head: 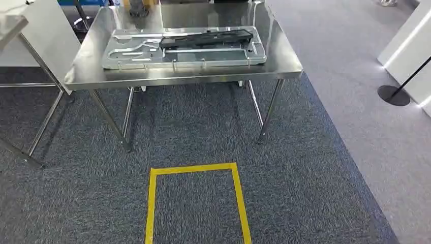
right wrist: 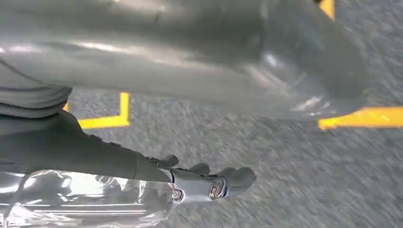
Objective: Take the parts from the cabinet and place them on the table.
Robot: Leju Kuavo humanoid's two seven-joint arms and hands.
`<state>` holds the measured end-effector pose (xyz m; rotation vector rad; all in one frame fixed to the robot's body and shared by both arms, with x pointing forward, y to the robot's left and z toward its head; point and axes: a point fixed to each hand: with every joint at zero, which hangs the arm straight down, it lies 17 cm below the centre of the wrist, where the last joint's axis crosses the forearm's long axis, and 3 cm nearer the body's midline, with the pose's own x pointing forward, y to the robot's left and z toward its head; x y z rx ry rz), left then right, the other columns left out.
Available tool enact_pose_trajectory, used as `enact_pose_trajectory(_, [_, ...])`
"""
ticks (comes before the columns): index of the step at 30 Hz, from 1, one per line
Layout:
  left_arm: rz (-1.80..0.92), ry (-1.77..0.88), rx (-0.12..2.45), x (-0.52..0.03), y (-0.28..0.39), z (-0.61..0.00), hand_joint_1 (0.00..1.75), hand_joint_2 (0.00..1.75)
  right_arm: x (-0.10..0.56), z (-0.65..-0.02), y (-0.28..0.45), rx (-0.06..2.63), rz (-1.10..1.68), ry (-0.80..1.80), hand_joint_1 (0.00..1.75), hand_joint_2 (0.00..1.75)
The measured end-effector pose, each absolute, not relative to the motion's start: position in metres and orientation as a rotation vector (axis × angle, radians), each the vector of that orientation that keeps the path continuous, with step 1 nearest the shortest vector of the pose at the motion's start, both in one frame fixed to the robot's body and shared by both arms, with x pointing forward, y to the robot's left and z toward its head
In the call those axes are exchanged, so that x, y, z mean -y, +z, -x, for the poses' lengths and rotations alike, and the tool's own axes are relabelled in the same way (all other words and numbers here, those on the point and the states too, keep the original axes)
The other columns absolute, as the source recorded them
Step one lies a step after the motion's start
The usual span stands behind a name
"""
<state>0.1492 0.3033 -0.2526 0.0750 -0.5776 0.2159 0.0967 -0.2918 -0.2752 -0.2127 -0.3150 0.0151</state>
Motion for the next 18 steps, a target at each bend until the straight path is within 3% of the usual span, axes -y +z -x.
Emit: enact_pose_trajectory(18, [-0.075, 0.219, 0.571, -0.3017, -0.2538, -0.1435, 0.0, 0.0, 0.2939, -0.0961, -0.2752, 0.321, 0.194, 0.0, 0.0, 0.0])
